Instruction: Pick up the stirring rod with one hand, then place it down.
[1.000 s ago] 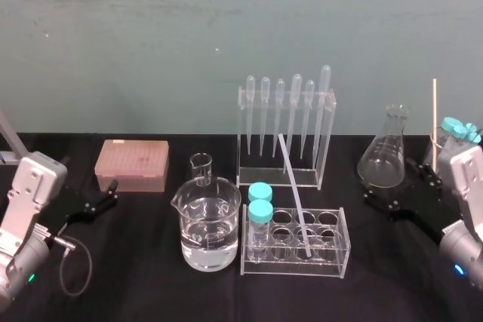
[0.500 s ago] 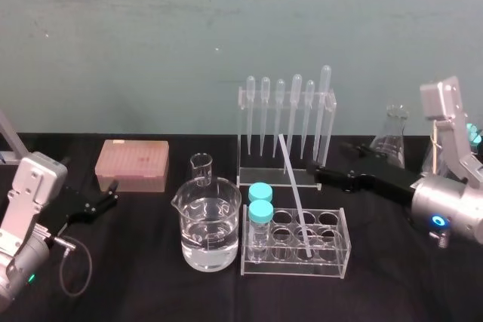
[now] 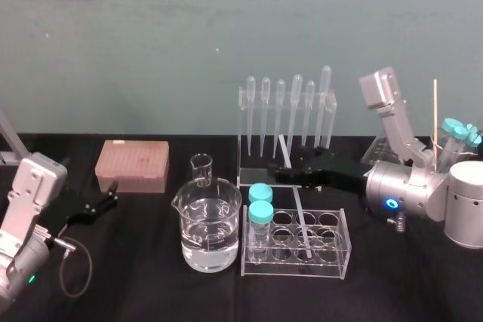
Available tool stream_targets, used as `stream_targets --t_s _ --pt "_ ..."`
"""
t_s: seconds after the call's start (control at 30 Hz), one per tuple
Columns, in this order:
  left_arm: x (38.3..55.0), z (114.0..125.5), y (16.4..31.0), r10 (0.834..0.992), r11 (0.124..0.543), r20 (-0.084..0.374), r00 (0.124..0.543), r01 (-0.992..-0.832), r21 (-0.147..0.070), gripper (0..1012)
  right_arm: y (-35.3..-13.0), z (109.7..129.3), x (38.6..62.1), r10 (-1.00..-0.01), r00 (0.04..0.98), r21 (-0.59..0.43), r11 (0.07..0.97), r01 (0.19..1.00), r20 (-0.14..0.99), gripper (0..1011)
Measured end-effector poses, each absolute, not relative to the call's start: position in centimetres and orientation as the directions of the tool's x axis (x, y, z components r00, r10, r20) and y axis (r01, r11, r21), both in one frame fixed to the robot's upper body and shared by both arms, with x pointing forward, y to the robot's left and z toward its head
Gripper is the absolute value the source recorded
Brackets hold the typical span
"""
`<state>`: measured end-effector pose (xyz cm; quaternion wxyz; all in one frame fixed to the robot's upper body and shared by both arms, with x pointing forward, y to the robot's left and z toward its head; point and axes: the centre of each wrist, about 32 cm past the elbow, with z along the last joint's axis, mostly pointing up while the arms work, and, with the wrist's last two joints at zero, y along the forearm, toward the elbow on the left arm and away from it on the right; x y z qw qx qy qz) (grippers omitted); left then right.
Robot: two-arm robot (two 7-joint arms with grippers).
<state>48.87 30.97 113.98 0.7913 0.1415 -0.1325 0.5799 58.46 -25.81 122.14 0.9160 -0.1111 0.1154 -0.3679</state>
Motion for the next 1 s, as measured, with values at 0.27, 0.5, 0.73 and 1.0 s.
stream_targets --t_s 0.27,0.5,0.73,1.0 --pt "48.9 114.0 31.0 0.88 0.287 0.374 0.292 -0.955 0.07 1000 -24.8 122.0 59.6 -0.682 0.718 -0.301 0.72 0.626 -0.139 1004" --pt "48.9 114.0 31.0 0.88 0.287 0.374 0.292 -0.955 0.07 1000 -24.6 122.0 59.7 -0.681 0.72 -0.306 0.719 0.624 -0.132 1004" --pt "48.9 114.0 31.0 0.88 0.287 0.374 0.292 -0.955 0.07 1000 -24.7 122.0 59.6 -0.681 0.72 -0.304 0.719 0.625 -0.134 967" --pt "48.9 114.0 31.0 0.88 0.287 0.374 0.292 -0.955 0.07 1000 -24.7 122.0 59.6 -0.682 0.719 -0.302 0.719 0.625 -0.135 776"
